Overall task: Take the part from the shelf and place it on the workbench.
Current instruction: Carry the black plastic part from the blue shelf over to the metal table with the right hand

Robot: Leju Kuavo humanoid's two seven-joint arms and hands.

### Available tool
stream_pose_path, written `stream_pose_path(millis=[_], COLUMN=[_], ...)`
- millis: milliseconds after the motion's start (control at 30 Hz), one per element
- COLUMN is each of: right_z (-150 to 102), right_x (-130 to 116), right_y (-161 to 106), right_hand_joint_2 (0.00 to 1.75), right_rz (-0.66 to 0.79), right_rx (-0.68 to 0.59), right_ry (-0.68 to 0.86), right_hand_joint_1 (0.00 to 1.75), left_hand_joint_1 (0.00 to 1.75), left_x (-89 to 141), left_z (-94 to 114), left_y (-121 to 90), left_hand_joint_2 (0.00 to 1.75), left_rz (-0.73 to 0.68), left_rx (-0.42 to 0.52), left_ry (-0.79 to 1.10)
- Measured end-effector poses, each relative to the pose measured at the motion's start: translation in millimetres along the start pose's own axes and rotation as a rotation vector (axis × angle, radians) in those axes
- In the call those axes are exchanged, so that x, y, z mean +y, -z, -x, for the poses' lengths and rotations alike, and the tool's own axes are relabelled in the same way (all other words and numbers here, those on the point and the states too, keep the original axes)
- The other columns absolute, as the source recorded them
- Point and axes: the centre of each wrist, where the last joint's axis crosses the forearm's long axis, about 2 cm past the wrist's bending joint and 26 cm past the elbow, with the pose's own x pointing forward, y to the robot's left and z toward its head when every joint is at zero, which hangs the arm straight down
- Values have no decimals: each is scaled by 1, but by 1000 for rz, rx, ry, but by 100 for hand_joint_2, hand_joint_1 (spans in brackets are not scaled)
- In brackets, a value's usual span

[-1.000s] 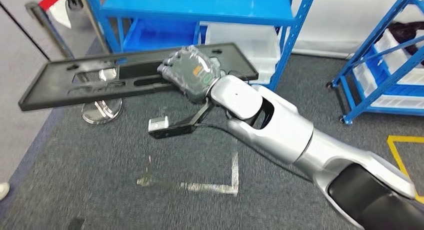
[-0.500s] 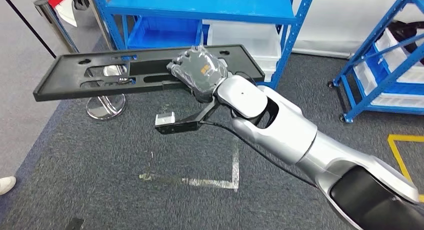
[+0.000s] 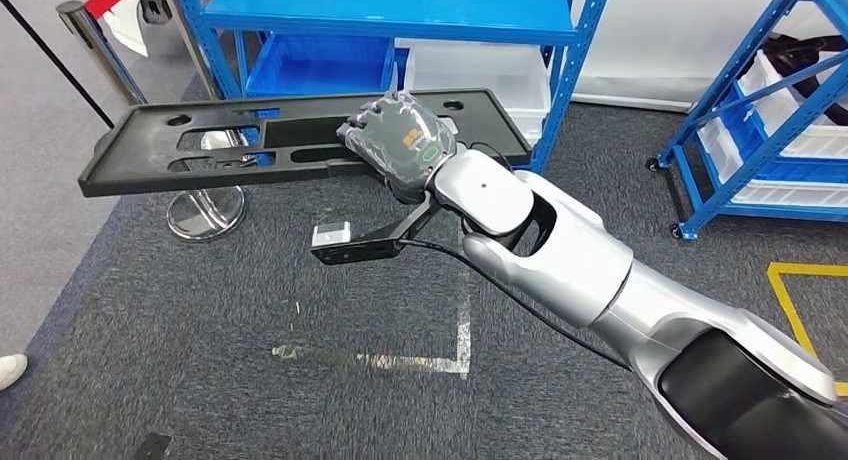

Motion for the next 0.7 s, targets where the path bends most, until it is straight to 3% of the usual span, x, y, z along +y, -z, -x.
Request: stream_pose_path(millis=[700], right_z=[2], right_x=[-1], right_y=[-1], right_hand_joint_2=[175], right_rz=[-9], right_rx=[9], right_ry=[-14], right_hand_joint_1=[175], left_hand_joint_1=[0], left_x=[-2], left_z=[-1], left_y=[0], left_hand_joint_2=[175], left_rz=[-15], left_rx=[-17], left_ry=[10])
